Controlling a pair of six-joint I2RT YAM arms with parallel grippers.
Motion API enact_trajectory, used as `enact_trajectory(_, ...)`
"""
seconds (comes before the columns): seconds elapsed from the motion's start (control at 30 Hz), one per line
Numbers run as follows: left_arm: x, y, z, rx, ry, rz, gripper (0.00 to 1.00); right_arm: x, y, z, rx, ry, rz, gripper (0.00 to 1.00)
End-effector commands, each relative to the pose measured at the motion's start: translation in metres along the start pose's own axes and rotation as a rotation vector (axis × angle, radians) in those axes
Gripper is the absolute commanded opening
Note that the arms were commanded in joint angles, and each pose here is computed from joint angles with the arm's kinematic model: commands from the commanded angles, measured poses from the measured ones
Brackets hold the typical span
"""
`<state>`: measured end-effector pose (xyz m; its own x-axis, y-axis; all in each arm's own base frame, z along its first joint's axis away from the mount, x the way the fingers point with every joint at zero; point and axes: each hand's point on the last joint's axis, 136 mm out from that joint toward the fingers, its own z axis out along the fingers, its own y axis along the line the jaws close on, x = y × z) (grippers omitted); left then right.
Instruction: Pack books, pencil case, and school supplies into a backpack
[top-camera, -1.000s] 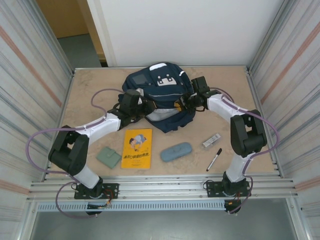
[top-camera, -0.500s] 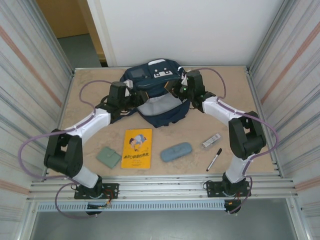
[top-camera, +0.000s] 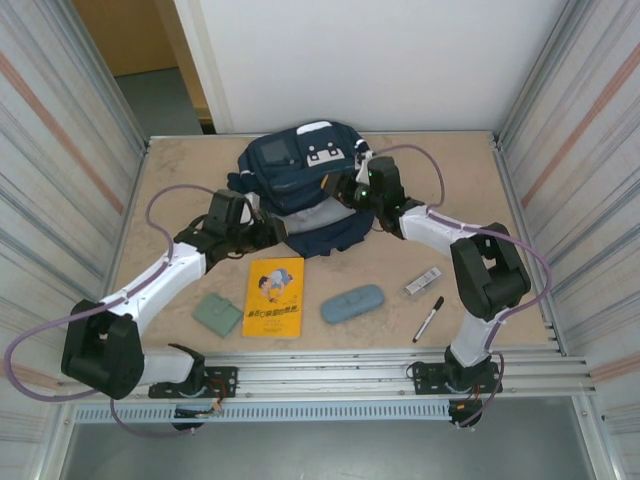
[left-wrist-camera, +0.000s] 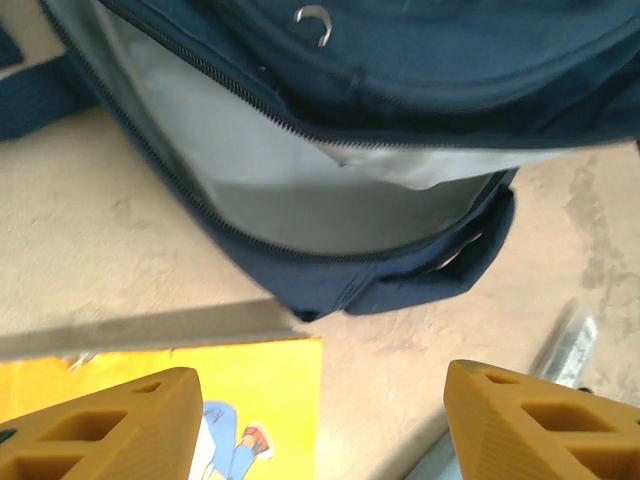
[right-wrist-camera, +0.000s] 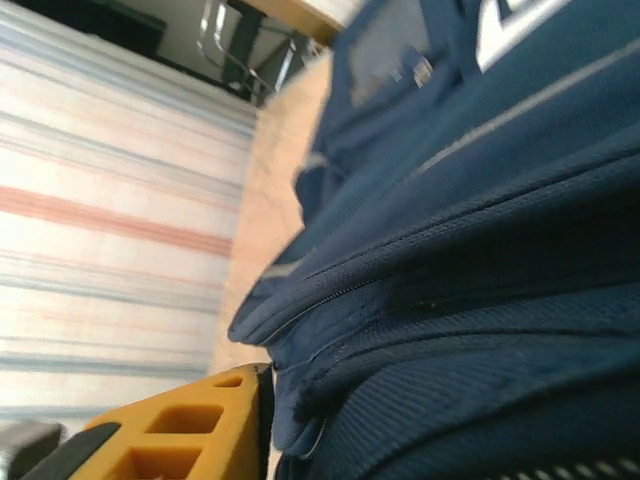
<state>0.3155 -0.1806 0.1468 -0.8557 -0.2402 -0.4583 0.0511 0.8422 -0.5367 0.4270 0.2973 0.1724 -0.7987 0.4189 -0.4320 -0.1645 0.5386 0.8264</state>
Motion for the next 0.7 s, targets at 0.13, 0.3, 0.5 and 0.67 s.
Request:
enact_trajectory(0.13, 0.039, 0.045, -0.008, -0.158, 0.09, -0.108, 0.65, 0.052, -0.037, -0.015, 0.085, 0.098, -0.012, 0.43)
enact_trajectory(0.3, 0.075, 0.063, -0.005, -0.222, 0.202, -0.154, 0.64, 0.085, -0.05, -0.05, 0.241, 0.197, -0.108, 0.6)
enact_trajectory(0.5, 0.103, 0.089, -0.002, -0.328, 0.285, -0.169, 0.64, 0.129, -0.044, -0.083, 0.332, 0.324, -0.218, 0.63)
enact_trajectory(0.67, 0.118, 0.092, 0.007, -0.315, 0.366, -0.138, 0.65, 0.201, -0.033, -0.071, 0.36, 0.537, -0.266, 0.6)
